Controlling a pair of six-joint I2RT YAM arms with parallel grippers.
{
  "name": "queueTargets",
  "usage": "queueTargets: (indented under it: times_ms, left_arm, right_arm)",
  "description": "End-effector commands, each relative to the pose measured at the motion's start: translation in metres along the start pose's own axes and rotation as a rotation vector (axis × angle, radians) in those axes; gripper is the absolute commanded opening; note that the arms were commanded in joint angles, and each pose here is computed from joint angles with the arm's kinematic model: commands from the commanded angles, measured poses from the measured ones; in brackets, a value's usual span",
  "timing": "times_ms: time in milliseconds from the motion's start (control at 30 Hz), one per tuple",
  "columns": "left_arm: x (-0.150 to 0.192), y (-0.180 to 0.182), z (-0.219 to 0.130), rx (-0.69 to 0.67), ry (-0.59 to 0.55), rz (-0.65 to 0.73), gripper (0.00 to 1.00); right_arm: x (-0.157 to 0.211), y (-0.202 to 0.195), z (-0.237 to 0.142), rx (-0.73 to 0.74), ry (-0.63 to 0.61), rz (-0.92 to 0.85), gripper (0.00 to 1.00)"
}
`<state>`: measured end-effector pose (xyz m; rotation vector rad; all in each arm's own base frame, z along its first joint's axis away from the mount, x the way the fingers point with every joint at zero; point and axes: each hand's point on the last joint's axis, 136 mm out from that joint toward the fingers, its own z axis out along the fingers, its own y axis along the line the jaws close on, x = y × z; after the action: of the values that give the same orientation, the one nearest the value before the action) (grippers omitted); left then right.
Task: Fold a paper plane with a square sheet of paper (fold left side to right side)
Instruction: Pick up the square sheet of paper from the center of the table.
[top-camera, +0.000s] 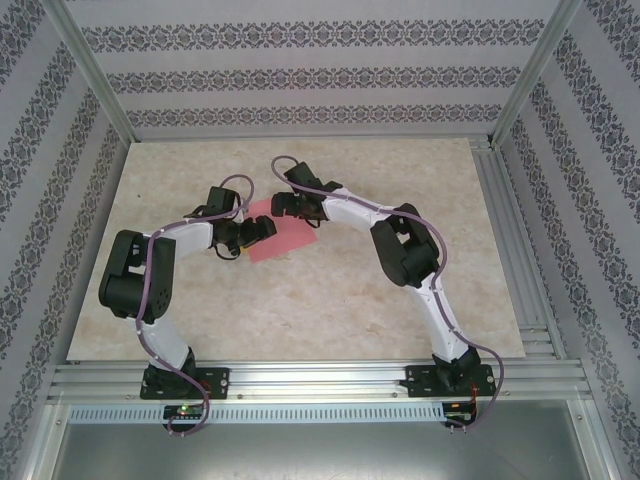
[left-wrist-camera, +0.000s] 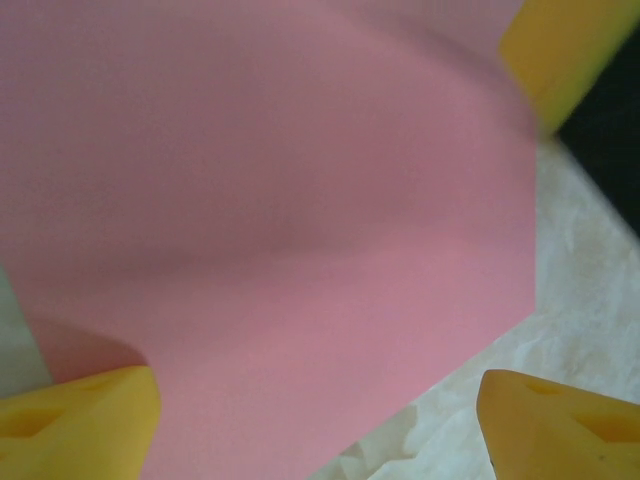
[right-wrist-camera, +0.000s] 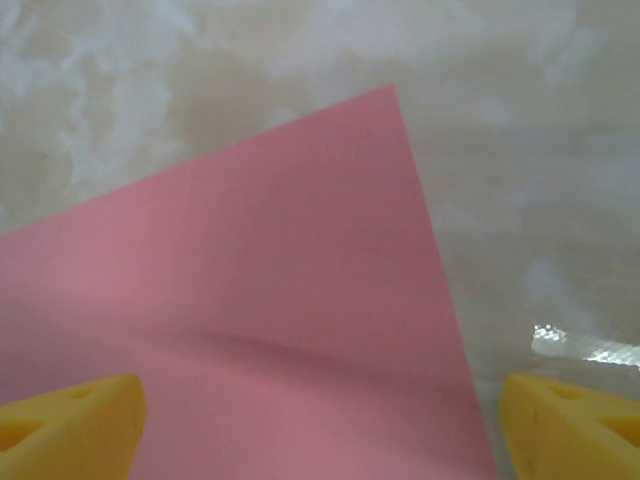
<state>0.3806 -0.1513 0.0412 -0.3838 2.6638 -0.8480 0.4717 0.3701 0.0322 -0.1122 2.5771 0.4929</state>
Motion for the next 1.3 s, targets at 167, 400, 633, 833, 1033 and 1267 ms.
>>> queueTargets:
  times_ms: [167, 400, 633, 833, 1033, 1267]
  left_arm:
    - [0.004, 0.013, 0.012, -0.019, -0.006, -0.017, 0.87]
    - [0.003, 0.012, 0.012, -0.019, -0.008, -0.012, 0.87]
    - [0.004, 0.011, 0.011, -0.02, -0.005, -0.002, 0.87]
    - [0.001, 0.006, 0.005, -0.013, -0.013, 0.009, 0.87]
    - [-0.002, 0.0, -0.001, -0.003, -0.024, 0.025, 0.88]
    - [-0.012, -0.023, -0.03, 0.04, -0.076, 0.082, 0.91]
  right_arm:
    - [0.036, 0.021, 0.008, -0.051, 0.097, 0.008, 0.91]
    - [0.04, 0.038, 0.003, -0.114, 0.112, 0.018, 0.86]
    - [0.031, 0.029, -0.003, -0.089, 0.096, 0.007, 0.7]
    - [0.018, 0.01, -0.017, -0.017, 0.07, -0.023, 0.53]
    - [0.01, 0.009, -0.026, -0.049, 0.061, -0.013, 0.36]
    - [-0.003, 0.018, -0.05, -0.16, 0.013, 0.057, 0.26]
